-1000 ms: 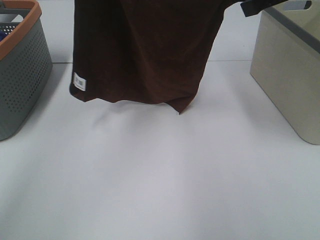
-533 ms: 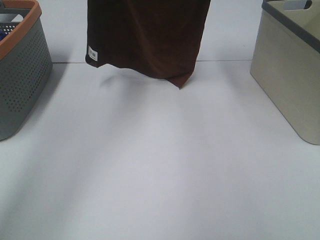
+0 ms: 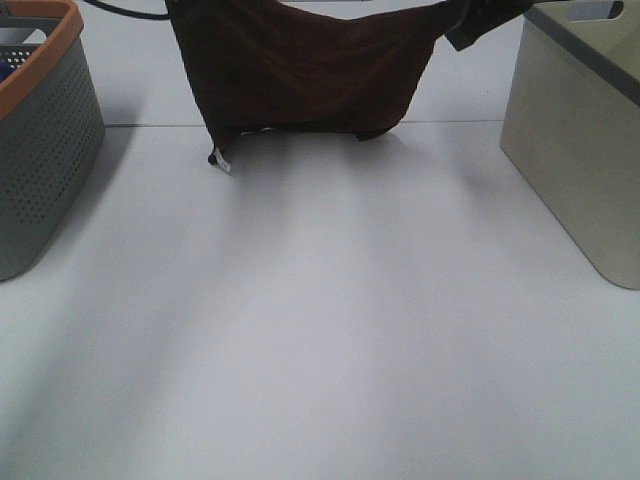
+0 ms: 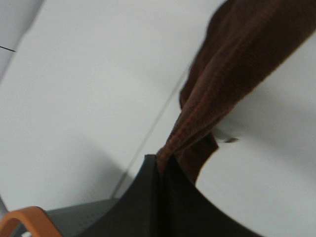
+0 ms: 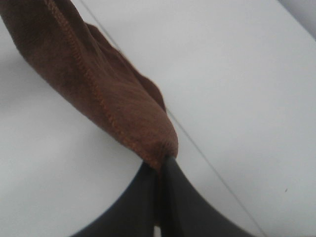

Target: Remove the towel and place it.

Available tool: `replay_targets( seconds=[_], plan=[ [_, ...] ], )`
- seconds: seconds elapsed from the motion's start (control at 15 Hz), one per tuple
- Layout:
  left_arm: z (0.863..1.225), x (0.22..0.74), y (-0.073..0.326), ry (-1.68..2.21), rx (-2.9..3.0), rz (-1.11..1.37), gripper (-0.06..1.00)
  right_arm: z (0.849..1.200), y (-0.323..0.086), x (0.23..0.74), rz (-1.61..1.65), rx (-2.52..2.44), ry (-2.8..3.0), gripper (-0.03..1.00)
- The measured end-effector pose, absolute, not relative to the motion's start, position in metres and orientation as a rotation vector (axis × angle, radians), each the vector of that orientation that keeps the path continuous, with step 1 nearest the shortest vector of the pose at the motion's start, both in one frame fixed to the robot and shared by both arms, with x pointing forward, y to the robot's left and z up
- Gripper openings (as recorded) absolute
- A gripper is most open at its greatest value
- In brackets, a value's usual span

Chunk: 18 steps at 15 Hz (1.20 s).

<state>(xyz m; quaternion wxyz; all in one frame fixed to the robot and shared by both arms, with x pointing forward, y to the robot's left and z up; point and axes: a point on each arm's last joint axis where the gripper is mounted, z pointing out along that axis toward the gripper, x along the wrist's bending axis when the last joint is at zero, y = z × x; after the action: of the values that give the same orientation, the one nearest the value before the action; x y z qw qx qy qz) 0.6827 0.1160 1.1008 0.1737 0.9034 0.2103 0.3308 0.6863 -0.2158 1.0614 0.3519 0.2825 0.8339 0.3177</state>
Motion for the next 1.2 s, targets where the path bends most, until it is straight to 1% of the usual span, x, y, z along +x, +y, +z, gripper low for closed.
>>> replay_targets(
  seconds=[0.07,0.2,0.27,0.33,0.4,0.53,0.6,0.73,0.87,1.2],
  plan=[
    [1.098,0.679,0.116,0.591,2.605,0.878,0.0,1.06,-0.216,0.683,0.806,0.729,2.193,0.0],
    [1.087,0.663,0.116,0.514,2.761,0.621,0.0,1.049,-0.216,0.668,0.741,0.762,2.376,0.0],
    [1.082,0.654,0.111,0.413,2.783,0.467,0.0,1.036,-0.217,0.655,0.685,0.864,2.548,0.0],
    [1.076,0.651,0.109,0.4,2.781,0.413,0.0,1.032,-0.217,0.648,0.667,0.916,2.622,0.0],
    [1.065,0.648,0.107,0.389,2.789,0.346,0.0,1.029,-0.216,0.64,0.648,0.953,2.704,0.0],
    [1.03,0.637,0.109,0.394,2.846,0.163,0.0,1.02,-0.216,0.628,0.606,1.018,2.82,0.0],
    [1.021,0.634,0.11,0.401,2.864,0.121,0.0,1.018,-0.216,0.626,0.597,1.035,2.84,0.0],
    [0.993,0.622,0.115,0.424,2.915,-0.017,0.0,1.004,-0.217,0.617,0.561,1.117,2.892,0.0],
    [0.975,0.612,0.117,0.437,2.931,-0.122,0.0,0.985,-0.219,0.605,0.517,1.17,2.948,0.0],
    [0.945,0.591,0.123,0.379,2.963,-0.301,0.0,0.947,-0.221,0.577,0.44,1.282,3.057,0.0]
  ],
)
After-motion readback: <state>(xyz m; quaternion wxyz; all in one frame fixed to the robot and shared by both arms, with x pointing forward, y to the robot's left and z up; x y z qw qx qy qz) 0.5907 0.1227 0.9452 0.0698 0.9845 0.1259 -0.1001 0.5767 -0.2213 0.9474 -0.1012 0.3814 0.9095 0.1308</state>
